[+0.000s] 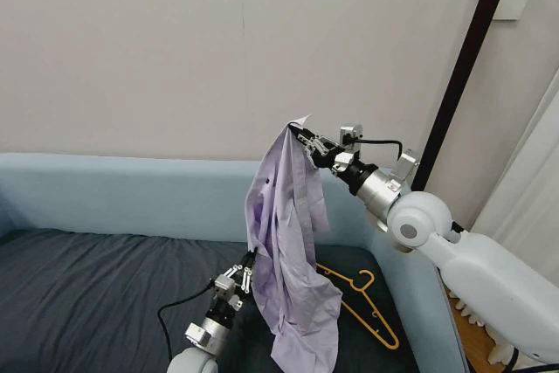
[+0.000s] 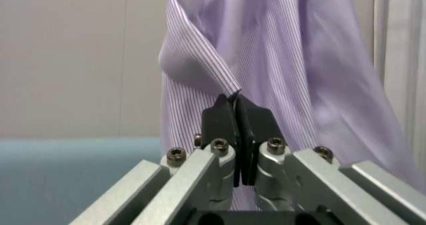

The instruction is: Pick up the clothes from the sofa and hang them on the clothes hanger.

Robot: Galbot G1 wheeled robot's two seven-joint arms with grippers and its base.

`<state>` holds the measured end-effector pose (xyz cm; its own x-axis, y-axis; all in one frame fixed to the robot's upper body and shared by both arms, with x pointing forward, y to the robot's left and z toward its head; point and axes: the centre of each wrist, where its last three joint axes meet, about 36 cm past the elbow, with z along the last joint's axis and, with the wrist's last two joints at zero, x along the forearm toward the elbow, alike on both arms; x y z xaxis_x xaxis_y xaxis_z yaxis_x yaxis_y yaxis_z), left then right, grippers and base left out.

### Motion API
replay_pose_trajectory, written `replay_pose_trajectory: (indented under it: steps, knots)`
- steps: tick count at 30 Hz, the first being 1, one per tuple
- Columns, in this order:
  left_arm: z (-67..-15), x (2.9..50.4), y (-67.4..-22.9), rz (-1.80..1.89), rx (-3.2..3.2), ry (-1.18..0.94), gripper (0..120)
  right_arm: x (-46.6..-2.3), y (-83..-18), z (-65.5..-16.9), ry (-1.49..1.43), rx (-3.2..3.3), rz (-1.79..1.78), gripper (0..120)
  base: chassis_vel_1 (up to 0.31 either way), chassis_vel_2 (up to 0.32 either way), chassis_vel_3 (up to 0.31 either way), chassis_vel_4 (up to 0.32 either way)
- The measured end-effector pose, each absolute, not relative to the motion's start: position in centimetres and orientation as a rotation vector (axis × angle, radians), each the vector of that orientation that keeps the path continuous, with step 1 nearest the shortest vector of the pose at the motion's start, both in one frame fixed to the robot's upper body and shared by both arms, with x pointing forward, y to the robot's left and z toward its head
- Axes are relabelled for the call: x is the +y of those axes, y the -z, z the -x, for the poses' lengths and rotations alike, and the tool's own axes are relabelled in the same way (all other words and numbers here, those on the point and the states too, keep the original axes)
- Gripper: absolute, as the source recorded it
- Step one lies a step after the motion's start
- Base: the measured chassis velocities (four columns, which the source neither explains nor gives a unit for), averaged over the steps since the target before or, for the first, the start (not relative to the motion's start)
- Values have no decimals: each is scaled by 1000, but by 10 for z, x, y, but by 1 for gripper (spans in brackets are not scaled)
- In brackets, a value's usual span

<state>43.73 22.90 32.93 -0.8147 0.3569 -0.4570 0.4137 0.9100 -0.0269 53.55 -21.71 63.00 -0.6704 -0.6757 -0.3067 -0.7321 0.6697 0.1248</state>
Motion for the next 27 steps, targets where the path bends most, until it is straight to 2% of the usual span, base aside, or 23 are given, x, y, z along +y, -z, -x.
replay_pose_trajectory:
  steps: [1,7,8,12,13,17,18,21,27]
  knots:
    - [-437,229,-329,-558,2619,172,0,-217,-630,-536,-349,2651,1136,0,0,0,0,0]
    - [-470,284,-451,-604,2505,148,0,-243,-641,-541,-246,2684,1049,0,0,0,0,0]
    - [-470,284,-451,-604,2505,148,0,-243,-641,-541,-246,2684,1049,0,0,0,0,0]
    - [-493,321,-526,-658,2473,86,0,-251,-645,-541,-212,2699,1014,0,0,0,0,0]
    - [-493,321,-526,-658,2473,86,0,-251,-645,-541,-212,2699,1014,0,0,0,0,0]
    - [-510,339,-591,-702,2450,53,0,-257,-660,-538,-191,2679,970,0,0,0,0,0]
    - [-510,339,-591,-702,2450,53,0,-257,-660,-538,-191,2679,970,0,0,0,0,0]
    - [-518,344,-637,-728,2416,32,0,-257,-694,-526,-178,2568,993,0,0,0,0,0]
    - [-519,355,-690,-738,2356,5,0,-259,-737,-505,-104,2458,1022,0,0,0,0,0]
